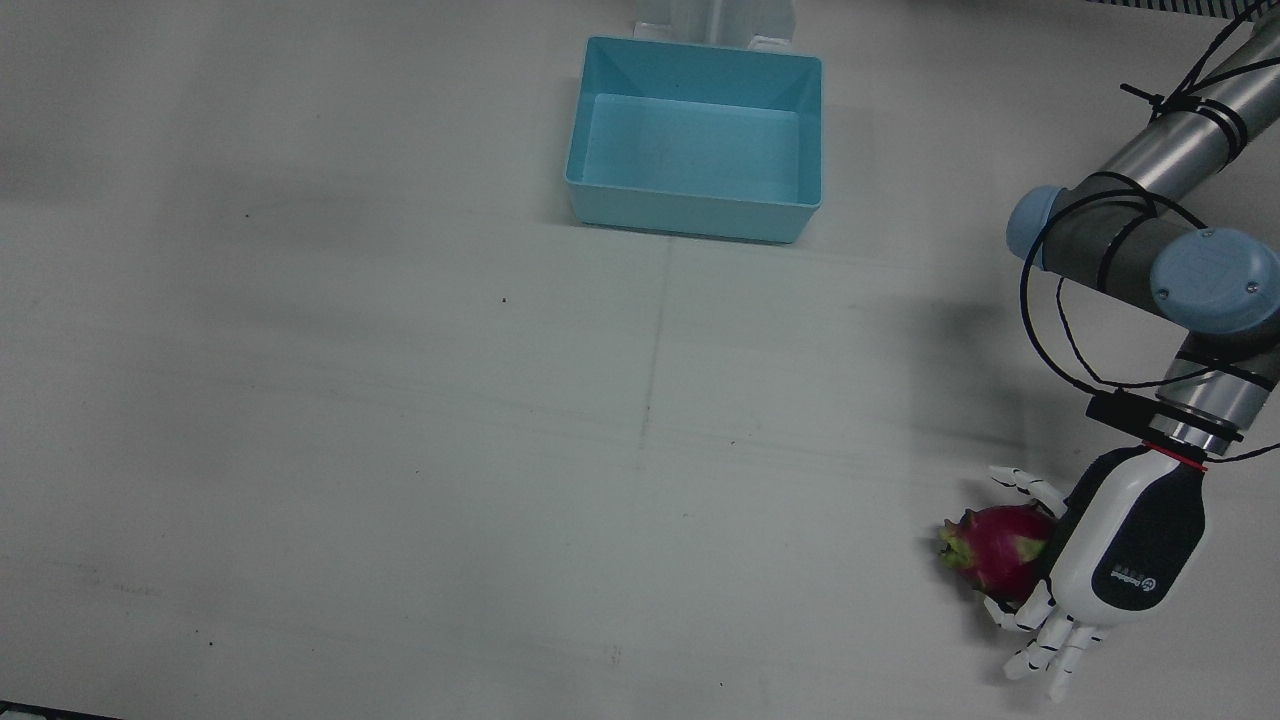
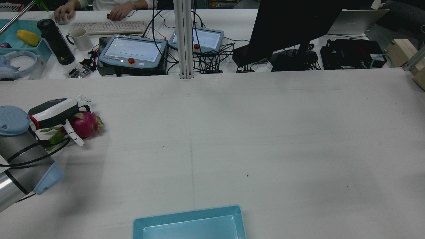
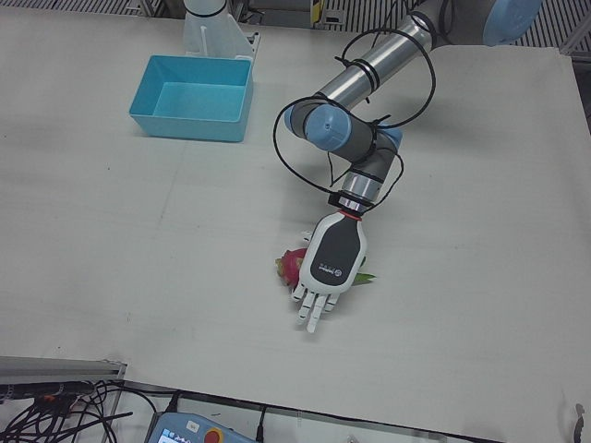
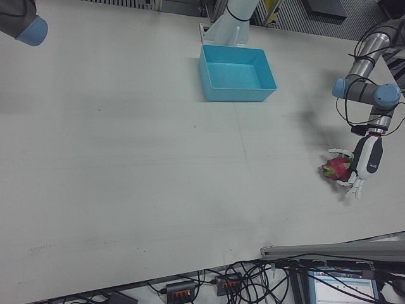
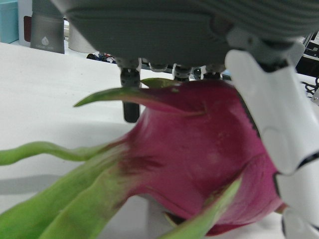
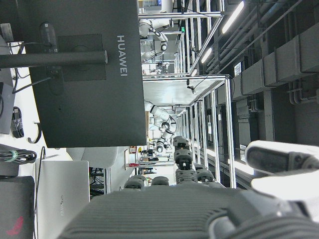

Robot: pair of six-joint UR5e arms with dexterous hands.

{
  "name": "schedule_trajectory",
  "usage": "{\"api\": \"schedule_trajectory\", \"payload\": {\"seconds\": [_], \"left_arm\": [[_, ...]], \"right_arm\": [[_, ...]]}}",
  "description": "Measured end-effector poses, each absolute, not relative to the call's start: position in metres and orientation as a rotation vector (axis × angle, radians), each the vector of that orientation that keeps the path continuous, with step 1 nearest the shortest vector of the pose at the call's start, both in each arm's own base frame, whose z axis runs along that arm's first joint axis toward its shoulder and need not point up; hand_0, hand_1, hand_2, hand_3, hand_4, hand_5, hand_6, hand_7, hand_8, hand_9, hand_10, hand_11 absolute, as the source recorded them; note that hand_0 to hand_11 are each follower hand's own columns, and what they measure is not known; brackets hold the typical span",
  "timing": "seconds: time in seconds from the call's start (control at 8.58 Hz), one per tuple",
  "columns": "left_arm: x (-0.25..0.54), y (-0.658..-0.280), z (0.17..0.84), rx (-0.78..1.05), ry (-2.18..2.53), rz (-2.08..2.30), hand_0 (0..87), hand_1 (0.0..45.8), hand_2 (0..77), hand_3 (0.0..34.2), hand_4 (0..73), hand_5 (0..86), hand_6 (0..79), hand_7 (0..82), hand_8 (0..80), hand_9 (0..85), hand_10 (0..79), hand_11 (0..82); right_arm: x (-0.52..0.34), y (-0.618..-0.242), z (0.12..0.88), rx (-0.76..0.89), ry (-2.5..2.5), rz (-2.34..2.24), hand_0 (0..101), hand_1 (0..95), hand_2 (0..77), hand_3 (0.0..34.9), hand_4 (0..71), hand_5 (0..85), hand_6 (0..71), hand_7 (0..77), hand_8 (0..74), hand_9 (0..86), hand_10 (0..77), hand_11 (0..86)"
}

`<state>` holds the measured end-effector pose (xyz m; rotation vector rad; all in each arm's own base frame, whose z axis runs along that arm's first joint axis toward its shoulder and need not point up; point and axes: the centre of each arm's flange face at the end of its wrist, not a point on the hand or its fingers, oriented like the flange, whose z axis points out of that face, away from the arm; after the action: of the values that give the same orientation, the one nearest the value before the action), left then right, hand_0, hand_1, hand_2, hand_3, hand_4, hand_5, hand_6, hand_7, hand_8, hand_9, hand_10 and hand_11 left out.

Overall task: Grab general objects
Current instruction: 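Close the left hand fingers around the dragon fruit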

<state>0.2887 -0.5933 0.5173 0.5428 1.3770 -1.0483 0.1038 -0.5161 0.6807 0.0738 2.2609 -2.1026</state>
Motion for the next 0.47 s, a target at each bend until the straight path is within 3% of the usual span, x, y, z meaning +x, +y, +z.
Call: {"api": "schedule_trajectory", "payload": {"seconds": [0.12,0.23,0.35,0.47], "left_arm": [[0.2899,-0.594,0.5155,0.543,1.378,-1.046,61.9,0.0,14.2,0.4,5.5,45.8,8.2,21.3,1.1,0.5,20.7,33.3],[0.2916,-0.5958,0.514,0.544,1.377,-1.046,61.9,0.0,14.2,0.4,5.5,45.8,8.2,21.3,1.1,0.5,20.7,33.3],[0.2941,-0.5987,0.5126,0.543,1.373,-1.045,61.9,0.5,24.0,0.1,12.0,45.8,34.9,36.0,1.1,0.5,38.2,54.5],[0.2959,-0.6006,0.5116,0.545,1.368,-1.048,59.8,0.0,20.2,0.1,21.3,45.3,44.2,41.5,9.8,0.5,48.0,64.9]], "right_arm": [[0.1038,-0.5161,0.6807,0.074,2.261,-2.103,0,6.0,74.7,0.0,0.0,0.0,0.0,0.0,0.0,0.5,0.0,0.5],[0.1038,-0.5161,0.6806,0.074,2.261,-2.103,0,6.0,74.7,0.0,0.0,0.0,0.0,0.0,0.0,0.5,0.0,0.5],[0.1038,-0.5161,0.6808,0.074,2.261,-2.103,0,6.0,74.7,0.0,0.0,0.0,0.0,0.0,0.0,0.5,0.0,0.5],[0.1038,-0.5161,0.6807,0.074,2.261,-2.103,0,6.0,74.7,0.0,0.0,0.0,0.0,0.0,0.0,0.5,0.0,0.5]]}}
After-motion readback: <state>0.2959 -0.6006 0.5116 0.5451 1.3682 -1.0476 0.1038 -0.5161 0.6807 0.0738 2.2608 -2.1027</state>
